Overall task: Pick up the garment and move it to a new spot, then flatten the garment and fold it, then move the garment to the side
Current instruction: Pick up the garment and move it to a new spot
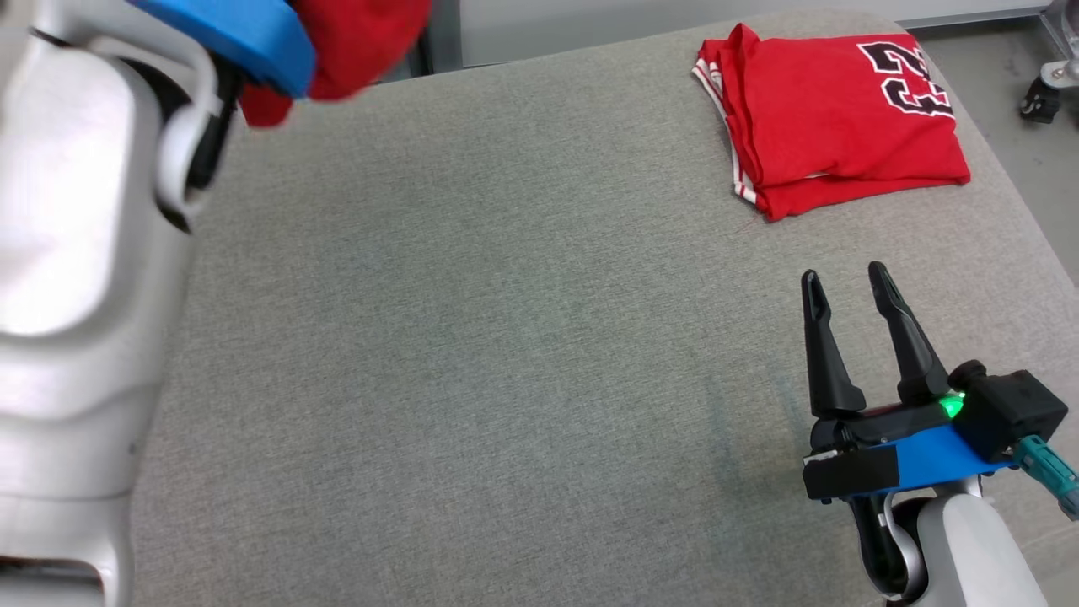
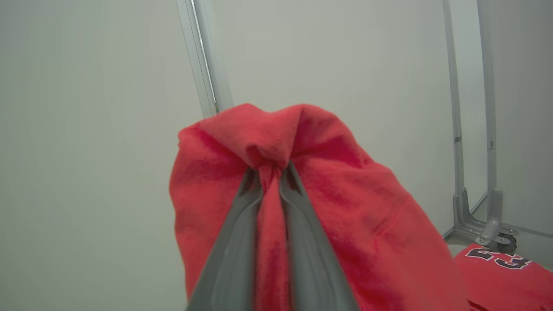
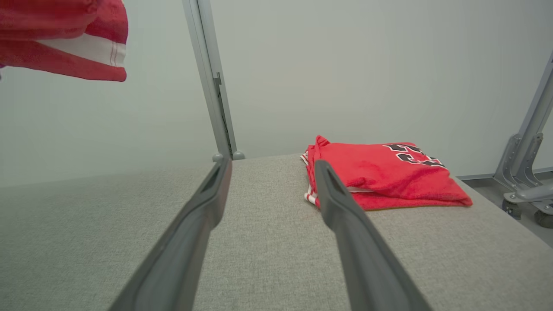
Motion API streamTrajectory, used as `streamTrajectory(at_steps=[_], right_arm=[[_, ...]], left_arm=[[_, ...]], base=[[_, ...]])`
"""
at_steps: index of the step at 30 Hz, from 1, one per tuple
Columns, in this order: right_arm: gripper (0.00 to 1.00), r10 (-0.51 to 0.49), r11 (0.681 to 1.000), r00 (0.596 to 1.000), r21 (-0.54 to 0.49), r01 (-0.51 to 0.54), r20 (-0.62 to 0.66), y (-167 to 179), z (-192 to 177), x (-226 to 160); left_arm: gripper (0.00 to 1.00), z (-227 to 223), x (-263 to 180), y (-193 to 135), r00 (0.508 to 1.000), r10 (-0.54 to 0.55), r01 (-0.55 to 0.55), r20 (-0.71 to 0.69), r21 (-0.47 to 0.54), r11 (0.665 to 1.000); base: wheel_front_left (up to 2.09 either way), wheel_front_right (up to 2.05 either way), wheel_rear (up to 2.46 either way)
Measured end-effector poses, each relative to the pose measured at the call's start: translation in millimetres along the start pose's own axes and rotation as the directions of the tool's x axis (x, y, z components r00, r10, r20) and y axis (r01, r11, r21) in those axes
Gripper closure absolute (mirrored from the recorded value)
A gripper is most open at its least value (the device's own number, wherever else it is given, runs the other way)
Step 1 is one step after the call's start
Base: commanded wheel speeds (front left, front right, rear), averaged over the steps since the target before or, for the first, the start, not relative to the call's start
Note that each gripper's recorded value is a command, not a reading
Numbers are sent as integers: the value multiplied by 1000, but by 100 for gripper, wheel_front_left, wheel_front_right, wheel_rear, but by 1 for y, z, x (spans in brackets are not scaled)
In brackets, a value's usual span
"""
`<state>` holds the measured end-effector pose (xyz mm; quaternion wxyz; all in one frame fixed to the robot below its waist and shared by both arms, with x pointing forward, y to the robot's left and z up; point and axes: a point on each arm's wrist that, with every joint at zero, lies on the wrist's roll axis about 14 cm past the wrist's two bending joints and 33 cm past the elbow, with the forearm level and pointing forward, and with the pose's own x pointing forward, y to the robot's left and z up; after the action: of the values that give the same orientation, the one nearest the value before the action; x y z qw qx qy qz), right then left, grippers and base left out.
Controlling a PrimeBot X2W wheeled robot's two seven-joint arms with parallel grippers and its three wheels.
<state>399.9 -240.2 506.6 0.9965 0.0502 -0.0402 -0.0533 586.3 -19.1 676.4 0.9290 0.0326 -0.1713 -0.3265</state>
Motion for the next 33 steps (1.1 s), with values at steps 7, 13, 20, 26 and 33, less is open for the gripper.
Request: streamTrajectory(at_steps=[7, 13, 20, 26, 33], right_arm=[[0, -17, 1000, 1000, 19, 17, 8, -5, 1, -1], [0, -11, 1000, 1000, 28, 11, 12, -2, 1, 0], [0, 15, 999, 1000, 39, -15, 10, 7, -1, 2], [0, 31, 999, 1000, 42, -31, 1, 14, -4, 0], [0, 66, 997, 998, 46, -66, 6, 26, -3, 0]], left_arm=[[100, -39, -22, -51, 994, -86, 80, -73, -83, 993], [100, -78, -61, -81, 982, -101, 72, -162, -171, 983], [100, -127, -116, -112, 946, -118, 34, -302, -269, 962], [100, -158, -162, -145, 898, -162, 15, -409, -339, 941], [0, -142, -169, -141, 928, -107, -13, -358, -318, 948]], base=[[0, 0, 0], [0, 0, 0], [0, 0, 0], [0, 0, 0], [0, 0, 0]])
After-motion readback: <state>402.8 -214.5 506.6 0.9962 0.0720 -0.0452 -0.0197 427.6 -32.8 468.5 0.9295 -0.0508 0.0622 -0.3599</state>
